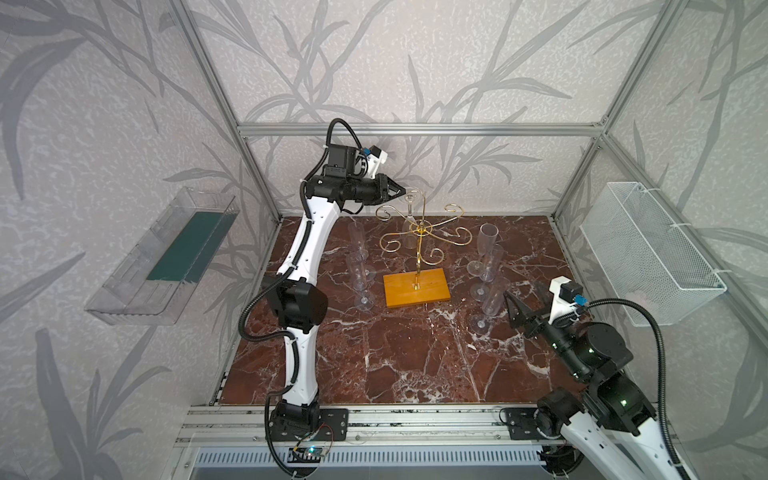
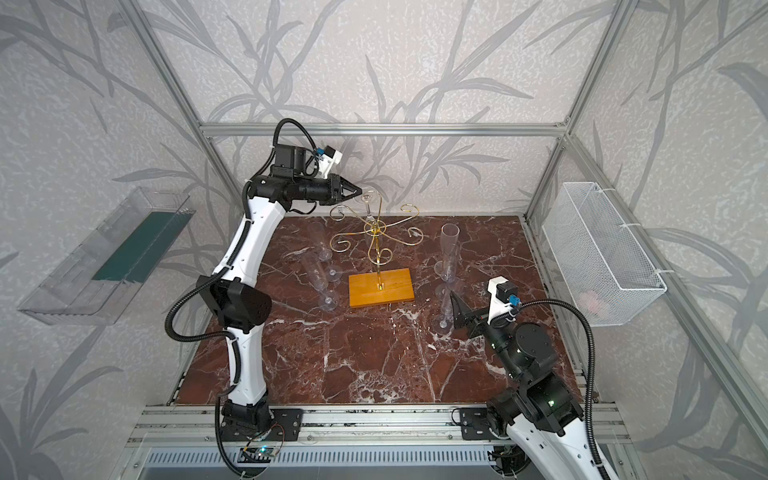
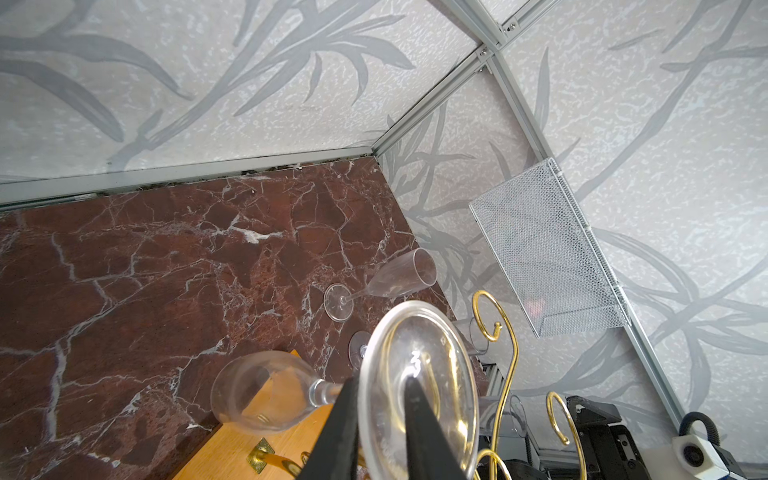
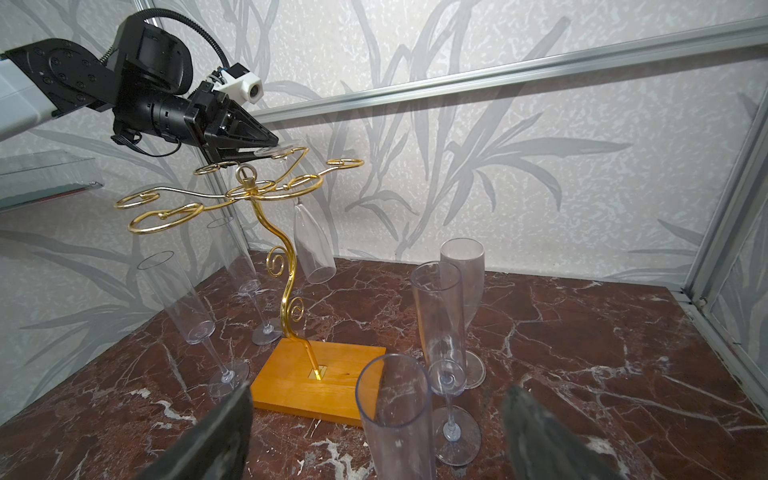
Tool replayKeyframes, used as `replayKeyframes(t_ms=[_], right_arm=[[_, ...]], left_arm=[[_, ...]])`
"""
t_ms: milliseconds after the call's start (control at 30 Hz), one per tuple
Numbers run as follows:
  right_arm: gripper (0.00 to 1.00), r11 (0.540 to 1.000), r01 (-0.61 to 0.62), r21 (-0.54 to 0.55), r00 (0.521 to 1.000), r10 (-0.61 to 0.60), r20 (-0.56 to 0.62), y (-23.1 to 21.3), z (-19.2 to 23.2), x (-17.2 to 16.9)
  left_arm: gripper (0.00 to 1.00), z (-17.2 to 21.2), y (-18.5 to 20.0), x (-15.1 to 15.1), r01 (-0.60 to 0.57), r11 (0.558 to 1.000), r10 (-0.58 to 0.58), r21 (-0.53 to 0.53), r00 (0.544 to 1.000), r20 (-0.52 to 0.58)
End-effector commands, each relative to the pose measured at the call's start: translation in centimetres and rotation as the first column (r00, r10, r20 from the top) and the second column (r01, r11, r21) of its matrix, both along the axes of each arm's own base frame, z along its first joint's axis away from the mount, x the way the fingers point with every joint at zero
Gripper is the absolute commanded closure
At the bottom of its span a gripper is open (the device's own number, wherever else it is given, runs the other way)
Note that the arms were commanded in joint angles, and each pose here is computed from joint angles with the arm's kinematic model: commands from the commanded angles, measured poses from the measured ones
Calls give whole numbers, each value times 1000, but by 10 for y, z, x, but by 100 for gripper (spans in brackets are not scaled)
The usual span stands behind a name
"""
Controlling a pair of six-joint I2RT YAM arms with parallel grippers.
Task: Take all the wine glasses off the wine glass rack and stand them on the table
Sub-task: 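Close the left gripper on the hanging glass's foot, then lift the glass up off the rack with the left gripper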
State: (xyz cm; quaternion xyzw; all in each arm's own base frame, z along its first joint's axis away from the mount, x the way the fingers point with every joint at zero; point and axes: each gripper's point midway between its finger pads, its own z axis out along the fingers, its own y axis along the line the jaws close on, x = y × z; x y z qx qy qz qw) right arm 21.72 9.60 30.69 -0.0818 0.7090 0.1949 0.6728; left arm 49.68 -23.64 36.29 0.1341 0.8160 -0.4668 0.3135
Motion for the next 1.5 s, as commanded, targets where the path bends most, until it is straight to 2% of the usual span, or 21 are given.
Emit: replayKeyframes(t_ms=[0,333,567,900,1233,1467], right_arm=[[9,1000,18,15,1000,-18,22,-5,10,-3],[9,1000,24,13,1000,-24,20,-7,8,-4],[10,999,31,13,999,-31,26,-9,8,-6],[9,999,33,16,999,-33,31,-10,7,-7],[10,999,38,19,998,-38,39,-13,8,-12],[9,999,43,22,998,-44,47,-16,9,-15]], left_arm=[[79,4,-5,-4,31,1000,-31,-6,999,15],[100,8,-3,-3,15,1000,-15,-9,1000,18],[100,27,-1,-6,-6,1000,8,-29,999,47],[100,61,-3,-17,-2,994,12,-110,996,86],[100,79,-13,-11,30,973,-9,-229,996,91],[100,76,-19,-11,40,971,-22,-238,997,79]])
